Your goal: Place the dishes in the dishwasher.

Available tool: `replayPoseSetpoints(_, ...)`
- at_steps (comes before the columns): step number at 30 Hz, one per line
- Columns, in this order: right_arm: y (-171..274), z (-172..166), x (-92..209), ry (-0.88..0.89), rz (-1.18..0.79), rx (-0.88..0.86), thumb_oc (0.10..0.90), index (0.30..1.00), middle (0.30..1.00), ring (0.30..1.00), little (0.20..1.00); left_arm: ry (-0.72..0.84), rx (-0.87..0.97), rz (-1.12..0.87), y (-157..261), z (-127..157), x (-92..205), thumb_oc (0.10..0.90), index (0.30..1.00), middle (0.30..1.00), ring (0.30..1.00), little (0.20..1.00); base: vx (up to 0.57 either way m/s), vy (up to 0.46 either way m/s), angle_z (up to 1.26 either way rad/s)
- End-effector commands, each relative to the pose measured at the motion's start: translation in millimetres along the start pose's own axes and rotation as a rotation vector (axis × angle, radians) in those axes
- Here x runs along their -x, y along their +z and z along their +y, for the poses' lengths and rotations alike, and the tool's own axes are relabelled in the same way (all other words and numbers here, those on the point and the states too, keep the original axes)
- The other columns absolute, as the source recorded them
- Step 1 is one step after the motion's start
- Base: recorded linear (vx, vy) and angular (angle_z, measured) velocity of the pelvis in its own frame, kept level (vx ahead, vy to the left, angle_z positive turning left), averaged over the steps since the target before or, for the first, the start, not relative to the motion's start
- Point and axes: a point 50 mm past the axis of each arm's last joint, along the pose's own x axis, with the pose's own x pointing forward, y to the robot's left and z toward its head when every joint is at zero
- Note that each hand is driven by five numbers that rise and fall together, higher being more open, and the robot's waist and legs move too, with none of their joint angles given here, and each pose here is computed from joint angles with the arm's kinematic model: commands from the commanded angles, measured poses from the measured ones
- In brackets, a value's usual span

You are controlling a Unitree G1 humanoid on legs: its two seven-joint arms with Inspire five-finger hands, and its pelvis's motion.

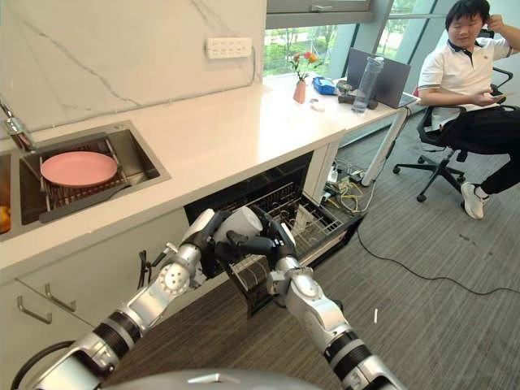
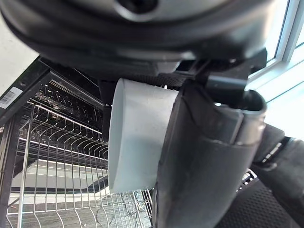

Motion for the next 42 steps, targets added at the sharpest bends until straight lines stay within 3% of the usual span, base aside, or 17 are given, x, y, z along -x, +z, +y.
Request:
replayPoseSetpoints(1, 35.9, 47.3, -20.9, 0.208, -0.111, 0.053, 0.8, 0.9, 0.9, 0.9, 0.9, 0.062, -0.059, -0.555, 139.0, 24.2, -37.4, 0.4, 0.3, 0.3, 0.3, 0.3, 0.0, 0.0, 0.0)
replayPoseSetpoints(5, 33.6, 50.2, -22.6, 0.225, -0.091, 0.027, 0.8, 0.9, 0.9, 0.9, 0.9, 0.054, -0.061, -0.552, 140.5, 25.2, -38.7, 0.4, 0.3, 0.3, 0.3, 0.3, 0.0, 0.0, 0.0)
replayPoseSetpoints(6, 33.6, 51.5, -22.8, 0.232, -0.089, 0.021, 0.682, 0.724, 0.724, 0.724, 0.724, 0.051, -0.06, -0.551, 140.8, 25.4, -38.8, 0.4, 0.3, 0.3, 0.3, 0.3, 0.0, 0.0, 0.0)
replayPoseSetpoints(7, 33.7, 52.3, -22.8, 0.235, -0.09, 0.012, 0.599, 0.599, 0.599, 0.599, 0.599, 0.051, -0.057, -0.55, 140.9, 25.9, -38.8, 0.4, 0.3, 0.3, 0.3, 0.3, 0.0, 0.0, 0.0)
replayPoseSetpoints(8, 33.7, 52.3, -22.8, 0.235, -0.09, 0.012, 0.599, 0.599, 0.599, 0.599, 0.599, 0.051, -0.057, -0.55, 140.9, 25.9, -38.8, 0.4, 0.3, 0.3, 0.3, 0.3, 0.0, 0.0, 0.0)
replayPoseSetpoints(11, 37.3, 57.9, -22.3, 0.244, -0.112, -0.07, 0.4, 0.3, 0.3, 0.3, 0.3, 0.054, -0.045, -0.55, 141.7, 26.7, -38.9, 0.4, 0.3, 0.3, 0.3, 0.3, 0.0, 0.0, 0.0)
replayPoseSetpoints(17, 44.3, 67.8, -20.6, 0.262, -0.168, -0.246, 0.4, 0.3, 0.3, 0.3, 0.3, 0.052, -0.016, -0.555, 140.9, 24.2, -36.6, 0.4, 0.3, 0.3, 0.3, 0.3, 0.0, 0.0, 0.0)
replayPoseSetpoints(31, 49.0, 67.9, -16.0, 0.25, -0.21, -0.359, 0.4, 0.3, 0.3, 0.3, 0.3, 0.037, 0.0, -0.554, 138.7, 19.1, -34.0, 0.4, 0.3, 0.3, 0.3, 0.3, 0.0, 0.0, 0.0)
replayPoseSetpoints(32, 53.1, 66.6, -15.4, 0.242, -0.232, -0.365, 0.4, 0.3, 0.3, 0.3, 0.3, 0.04, 0.007, -0.554, 138.7, 18.7, -34.0, 0.552, 0.528, 0.528, 0.528, 0.528, 0.0, 0.0, 0.0)
replayPoseSetpoints(33, 55.6, 65.7, -15.0, 0.237, -0.245, -0.37, 0.4, 0.3, 0.3, 0.3, 0.3, 0.039, 0.012, -0.55, 137.8, 18.5, -34.1, 0.8, 0.9, 0.9, 0.9, 0.9, 0.0, 0.0, 0.0)
replayPoseSetpoints(42, 80.0, 44.7, -12.4, 0.12, -0.378, -0.402, 0.4, 0.3, 0.3, 0.3, 0.3, 0.034, 0.01, -0.536, 129.7, 19.0, -29.7, 0.8, 0.9, 0.9, 0.9, 0.9, 0.0, 0.0, 0.0)
